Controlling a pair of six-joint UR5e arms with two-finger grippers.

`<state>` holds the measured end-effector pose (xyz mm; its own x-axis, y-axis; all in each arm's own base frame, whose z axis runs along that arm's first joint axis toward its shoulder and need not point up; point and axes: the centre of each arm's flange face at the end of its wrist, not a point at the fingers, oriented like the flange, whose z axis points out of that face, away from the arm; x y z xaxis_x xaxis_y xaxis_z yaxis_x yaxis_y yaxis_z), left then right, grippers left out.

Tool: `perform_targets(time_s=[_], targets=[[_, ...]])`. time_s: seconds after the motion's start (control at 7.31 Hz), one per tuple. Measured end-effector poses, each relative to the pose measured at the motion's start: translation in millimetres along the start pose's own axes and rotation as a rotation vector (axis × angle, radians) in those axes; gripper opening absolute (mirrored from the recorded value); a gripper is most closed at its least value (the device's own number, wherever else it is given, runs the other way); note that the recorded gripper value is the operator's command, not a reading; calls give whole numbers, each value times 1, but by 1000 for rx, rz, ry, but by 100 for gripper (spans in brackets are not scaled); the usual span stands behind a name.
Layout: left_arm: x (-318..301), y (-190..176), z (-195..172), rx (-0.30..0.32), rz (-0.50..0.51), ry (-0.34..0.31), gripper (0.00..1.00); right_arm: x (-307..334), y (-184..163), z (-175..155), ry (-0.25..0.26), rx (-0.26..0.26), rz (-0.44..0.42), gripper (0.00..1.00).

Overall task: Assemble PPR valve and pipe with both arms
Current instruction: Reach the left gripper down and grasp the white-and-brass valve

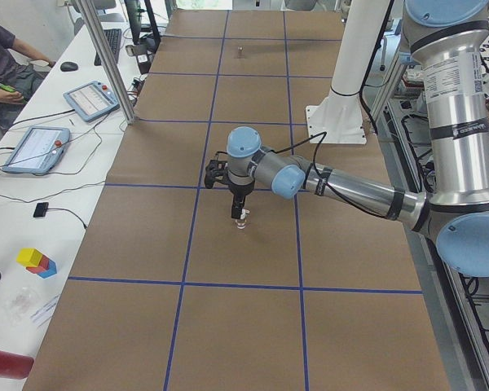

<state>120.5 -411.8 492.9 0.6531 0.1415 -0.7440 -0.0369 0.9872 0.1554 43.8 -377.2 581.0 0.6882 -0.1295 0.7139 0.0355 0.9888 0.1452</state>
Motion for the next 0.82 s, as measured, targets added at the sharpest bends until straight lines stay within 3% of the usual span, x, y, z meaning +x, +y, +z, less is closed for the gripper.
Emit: perform_targets(time_s=[0.41, 0.82], targets=[[40, -5, 59, -33, -19, -41, 100, 0, -1, 0, -1, 4, -2, 100], [40, -2, 89, -78, -28, -58, 99, 0, -2, 0, -1, 4, -7, 100]])
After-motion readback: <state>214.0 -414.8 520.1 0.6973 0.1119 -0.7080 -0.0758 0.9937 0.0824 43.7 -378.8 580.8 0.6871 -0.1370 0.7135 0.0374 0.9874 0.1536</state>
